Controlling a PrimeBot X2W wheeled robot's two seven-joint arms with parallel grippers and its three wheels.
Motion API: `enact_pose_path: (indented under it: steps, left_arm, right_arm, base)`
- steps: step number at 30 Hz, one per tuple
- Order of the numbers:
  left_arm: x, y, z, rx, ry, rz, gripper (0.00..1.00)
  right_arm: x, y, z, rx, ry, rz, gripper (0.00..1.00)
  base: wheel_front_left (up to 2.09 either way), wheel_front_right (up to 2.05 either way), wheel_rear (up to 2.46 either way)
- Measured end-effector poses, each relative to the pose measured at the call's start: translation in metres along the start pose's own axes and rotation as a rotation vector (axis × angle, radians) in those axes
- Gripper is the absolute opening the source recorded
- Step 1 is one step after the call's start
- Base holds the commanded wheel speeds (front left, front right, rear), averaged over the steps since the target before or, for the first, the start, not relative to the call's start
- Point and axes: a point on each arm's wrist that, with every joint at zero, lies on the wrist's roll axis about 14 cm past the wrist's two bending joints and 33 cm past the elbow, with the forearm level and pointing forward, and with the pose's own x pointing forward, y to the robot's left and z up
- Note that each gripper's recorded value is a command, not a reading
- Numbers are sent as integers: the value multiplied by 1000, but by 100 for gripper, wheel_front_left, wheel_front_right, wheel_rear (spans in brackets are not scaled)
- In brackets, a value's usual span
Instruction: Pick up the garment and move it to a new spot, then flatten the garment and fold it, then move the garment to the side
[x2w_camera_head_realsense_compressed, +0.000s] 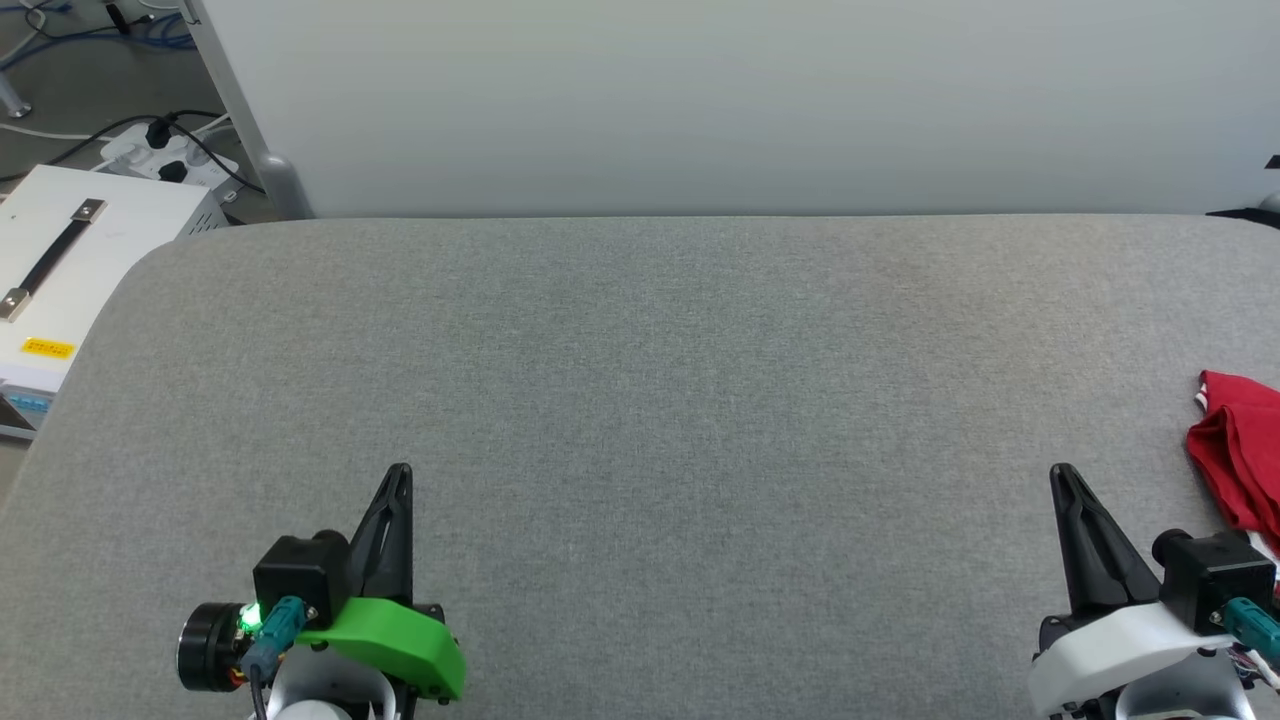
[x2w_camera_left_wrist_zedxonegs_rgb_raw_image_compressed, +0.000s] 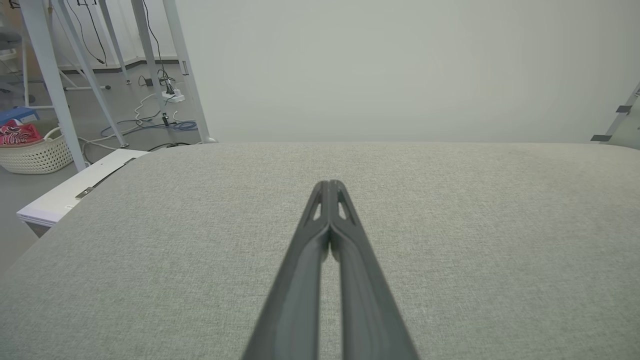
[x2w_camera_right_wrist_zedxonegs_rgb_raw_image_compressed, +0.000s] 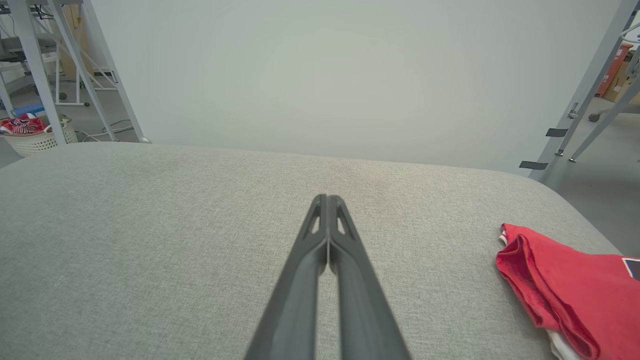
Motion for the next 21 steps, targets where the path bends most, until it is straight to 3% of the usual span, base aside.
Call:
enact_pose_path:
  steps: [21]
  left_arm:
    - [1, 2, 5, 24, 10, 23, 0]
  right_arm:
    - [3, 3, -5, -14, 24, 8, 0]
  base:
    - [0, 0, 0]
